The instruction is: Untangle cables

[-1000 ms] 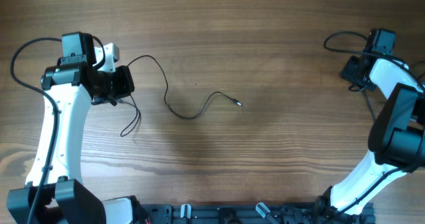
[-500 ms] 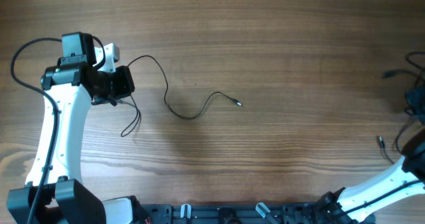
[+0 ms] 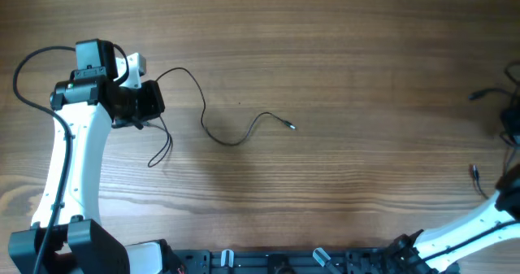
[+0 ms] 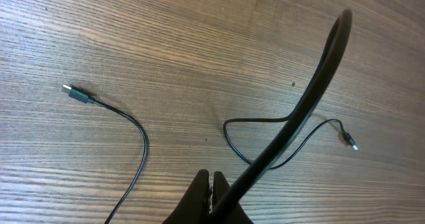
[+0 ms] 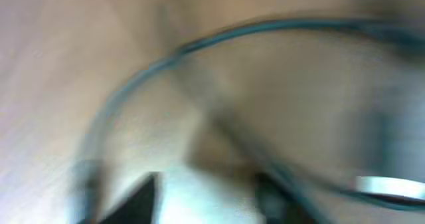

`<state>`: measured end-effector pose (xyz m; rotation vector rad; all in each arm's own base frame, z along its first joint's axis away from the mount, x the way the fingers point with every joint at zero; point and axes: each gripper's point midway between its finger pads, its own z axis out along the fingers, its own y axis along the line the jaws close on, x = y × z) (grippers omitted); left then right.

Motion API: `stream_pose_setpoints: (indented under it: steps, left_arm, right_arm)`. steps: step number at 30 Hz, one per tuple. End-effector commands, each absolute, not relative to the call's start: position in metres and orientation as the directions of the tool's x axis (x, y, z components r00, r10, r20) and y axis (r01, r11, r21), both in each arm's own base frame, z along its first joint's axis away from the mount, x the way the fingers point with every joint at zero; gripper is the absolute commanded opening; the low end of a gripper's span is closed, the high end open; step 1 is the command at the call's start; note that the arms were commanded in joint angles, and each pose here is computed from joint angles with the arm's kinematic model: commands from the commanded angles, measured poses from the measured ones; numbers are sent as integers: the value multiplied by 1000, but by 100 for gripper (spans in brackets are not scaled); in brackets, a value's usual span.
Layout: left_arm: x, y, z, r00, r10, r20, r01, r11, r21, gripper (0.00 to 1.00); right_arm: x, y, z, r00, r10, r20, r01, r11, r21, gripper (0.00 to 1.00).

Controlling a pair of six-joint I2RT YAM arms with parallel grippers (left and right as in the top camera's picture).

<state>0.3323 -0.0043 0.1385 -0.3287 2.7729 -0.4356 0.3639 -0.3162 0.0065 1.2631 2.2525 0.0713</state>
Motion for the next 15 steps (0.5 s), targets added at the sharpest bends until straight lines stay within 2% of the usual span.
stream_pose_setpoints:
  steps: [1,3,6,9,12,13,15]
  left_arm:
    - [331,-8,139,-929,-254,-270,-155,927,-341,4]
    - [331,-8,139,-929,-254,-270,-155,927,-341,4]
    - [331,-8,139,-929,-254,-270,-155,927,-341,4]
    - [331,-8,139,-929,-254,-270,-155,927,-341,4]
    - [332,-8,139,-929,-254,-270,-155,927,-341,4]
    - [332,-8,139,-928,-254,-272,-154,927,-341,9]
    - [332,-8,139,-928,-254,-274,-154,927,-341,30]
  right_arm:
    - [421,-213,-13,-693,602,-396,515,798,313,100]
    - [454,-166,7,-749,502,-432,402,863,306,100]
    - [474,-117,30,-784,408,-468,292,907,303,100]
    - [477,-93,48,-810,295,-506,200,951,235,100]
    - [472,-62,75,-835,108,-540,42,990,132,100]
    - [470,-49,85,-834,49,-550,-17,993,113,100]
    - [462,-10,116,-802,-96,-589,-191,976,101,100]
